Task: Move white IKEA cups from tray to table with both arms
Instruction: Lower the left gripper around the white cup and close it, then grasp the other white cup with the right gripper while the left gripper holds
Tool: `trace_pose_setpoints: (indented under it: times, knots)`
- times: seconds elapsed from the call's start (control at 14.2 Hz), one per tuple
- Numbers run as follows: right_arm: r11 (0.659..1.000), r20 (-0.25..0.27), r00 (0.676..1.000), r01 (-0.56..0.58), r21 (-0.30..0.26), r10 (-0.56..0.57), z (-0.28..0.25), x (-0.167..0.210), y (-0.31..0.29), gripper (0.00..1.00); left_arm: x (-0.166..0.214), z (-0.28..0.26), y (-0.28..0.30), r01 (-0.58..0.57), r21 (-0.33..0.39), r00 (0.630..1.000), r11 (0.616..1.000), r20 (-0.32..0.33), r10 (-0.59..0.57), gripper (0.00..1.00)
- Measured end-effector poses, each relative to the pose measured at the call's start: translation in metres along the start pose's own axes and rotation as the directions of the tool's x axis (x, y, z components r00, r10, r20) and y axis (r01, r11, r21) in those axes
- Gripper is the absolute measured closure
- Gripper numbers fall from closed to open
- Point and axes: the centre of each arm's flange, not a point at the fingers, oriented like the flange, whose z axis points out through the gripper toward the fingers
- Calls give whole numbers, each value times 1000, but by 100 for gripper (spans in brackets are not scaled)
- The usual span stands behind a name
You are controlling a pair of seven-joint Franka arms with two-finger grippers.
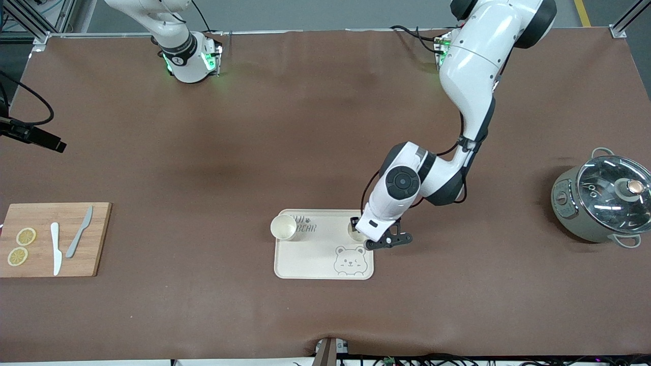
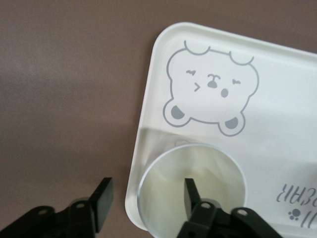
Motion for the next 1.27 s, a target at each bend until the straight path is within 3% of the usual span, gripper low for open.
trace_pose_setpoints:
  times: [0.35,0.42,0.85,1.13,1.27]
  knots:
    - [998,104,994,25,-50,-19,61,29,-20,0,-2,11,1,-3,0,1000,1000,0,3,92]
    - [998,122,992,27,-57,-20,73,35,-23,0,-1,10,1,-4,-1,1000,1000,-4,4,96]
    - [999,127,992,16,-39,-11,88,48,-22,0,23,-30,-3,-44,22,993,999,-111,46,96]
    - [996,182,983,2,87,-18,139,69,-51,0,60,-92,-39,22,2,985,1000,-168,-21,96]
    - [985,234,971,-80,154,42,158,74,-69,0,76,-126,-65,67,9,982,998,-175,-64,96]
